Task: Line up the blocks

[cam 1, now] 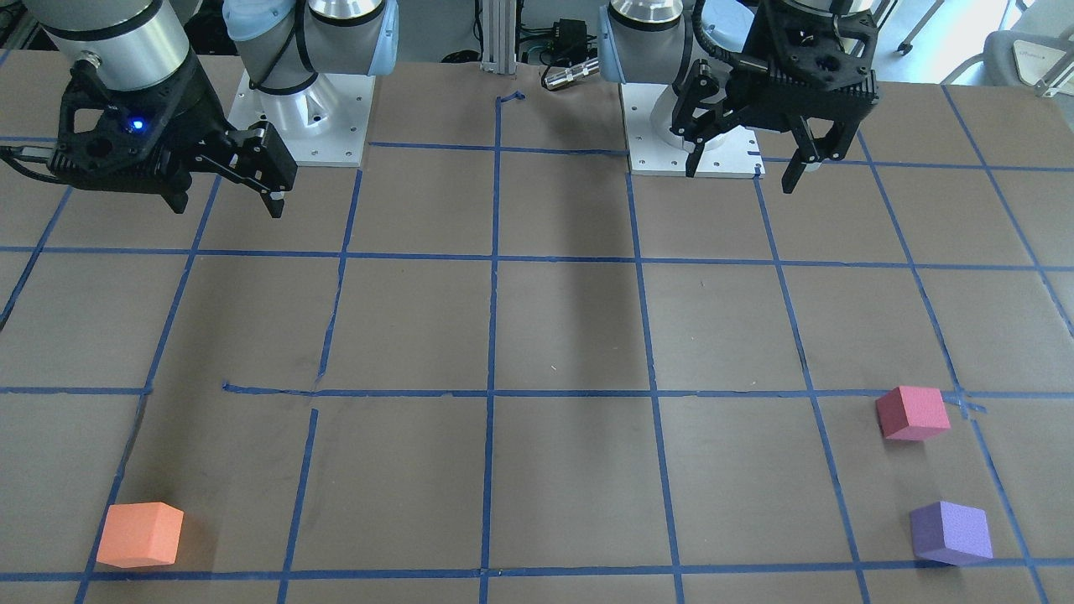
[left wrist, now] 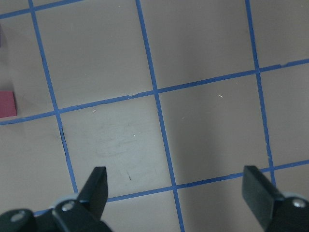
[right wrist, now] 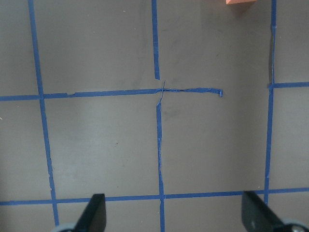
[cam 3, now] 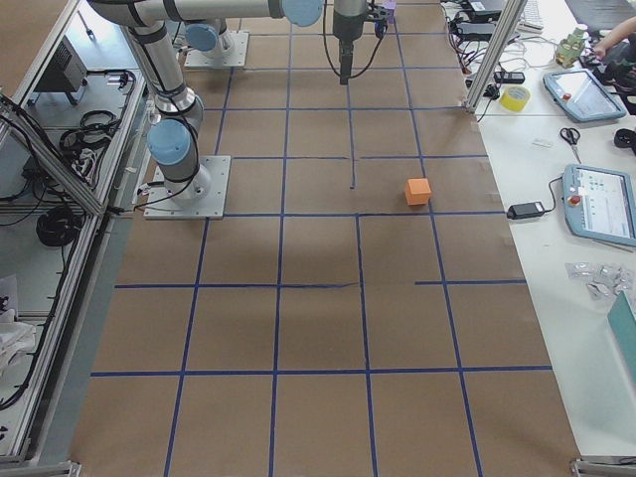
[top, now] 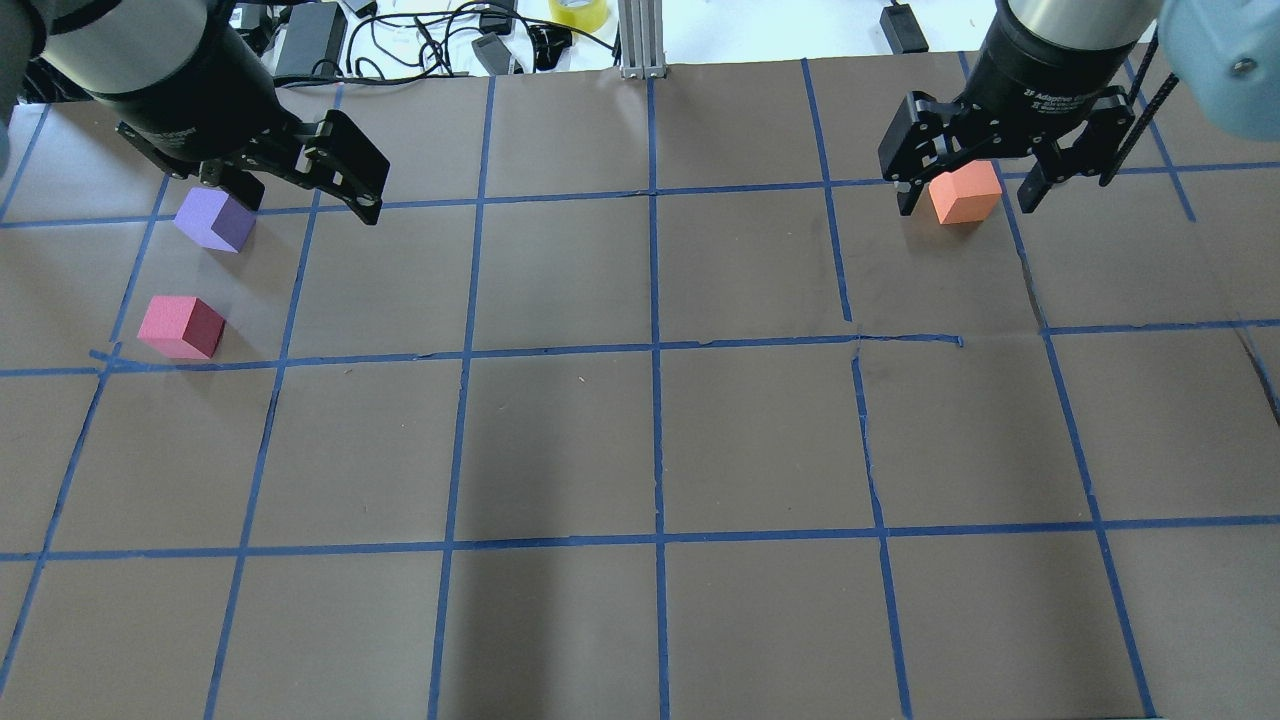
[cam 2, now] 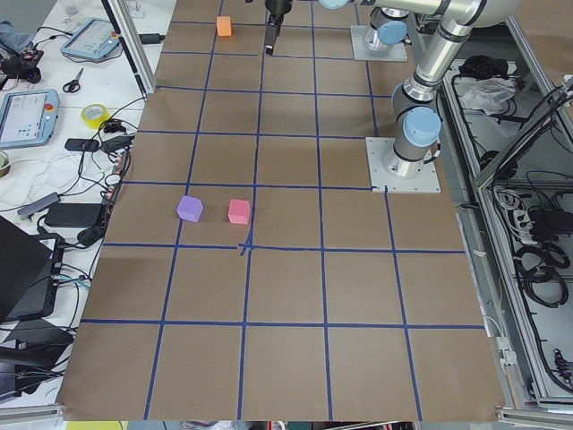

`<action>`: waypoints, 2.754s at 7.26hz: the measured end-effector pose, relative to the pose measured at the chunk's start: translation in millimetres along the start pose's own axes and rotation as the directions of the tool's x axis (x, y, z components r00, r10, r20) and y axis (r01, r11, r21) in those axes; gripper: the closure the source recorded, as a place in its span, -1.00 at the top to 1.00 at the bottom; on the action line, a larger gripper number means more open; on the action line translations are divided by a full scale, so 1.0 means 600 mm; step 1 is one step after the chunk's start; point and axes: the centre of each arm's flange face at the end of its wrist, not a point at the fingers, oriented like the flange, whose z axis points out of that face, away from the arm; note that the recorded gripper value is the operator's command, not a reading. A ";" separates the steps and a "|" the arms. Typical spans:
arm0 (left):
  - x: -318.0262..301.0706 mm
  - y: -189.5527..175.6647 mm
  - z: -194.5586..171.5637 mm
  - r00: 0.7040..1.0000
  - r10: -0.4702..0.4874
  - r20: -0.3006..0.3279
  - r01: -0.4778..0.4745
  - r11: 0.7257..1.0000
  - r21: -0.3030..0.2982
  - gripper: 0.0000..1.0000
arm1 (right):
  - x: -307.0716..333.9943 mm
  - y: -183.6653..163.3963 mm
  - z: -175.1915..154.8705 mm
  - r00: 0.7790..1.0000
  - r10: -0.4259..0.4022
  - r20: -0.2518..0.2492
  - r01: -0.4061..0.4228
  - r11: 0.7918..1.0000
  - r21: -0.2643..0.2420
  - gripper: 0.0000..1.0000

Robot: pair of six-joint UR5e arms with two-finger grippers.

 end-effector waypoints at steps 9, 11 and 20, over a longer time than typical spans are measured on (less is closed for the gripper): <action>0.001 0.000 -0.001 1.000 0.001 0.000 -0.001 1.000 0.001 1.00 | 0.003 -0.001 0.002 1.000 0.002 -0.007 -0.002 1.000 -0.002 1.00; 0.001 0.000 0.000 1.000 0.001 0.000 -0.001 1.000 0.001 1.00 | 0.004 -0.001 0.002 1.000 0.003 -0.007 -0.003 1.000 -0.002 1.00; 0.000 0.000 0.000 1.000 0.000 0.000 0.000 1.000 0.000 1.00 | 0.105 -0.099 0.076 0.996 -0.093 0.006 0.093 0.996 0.004 1.00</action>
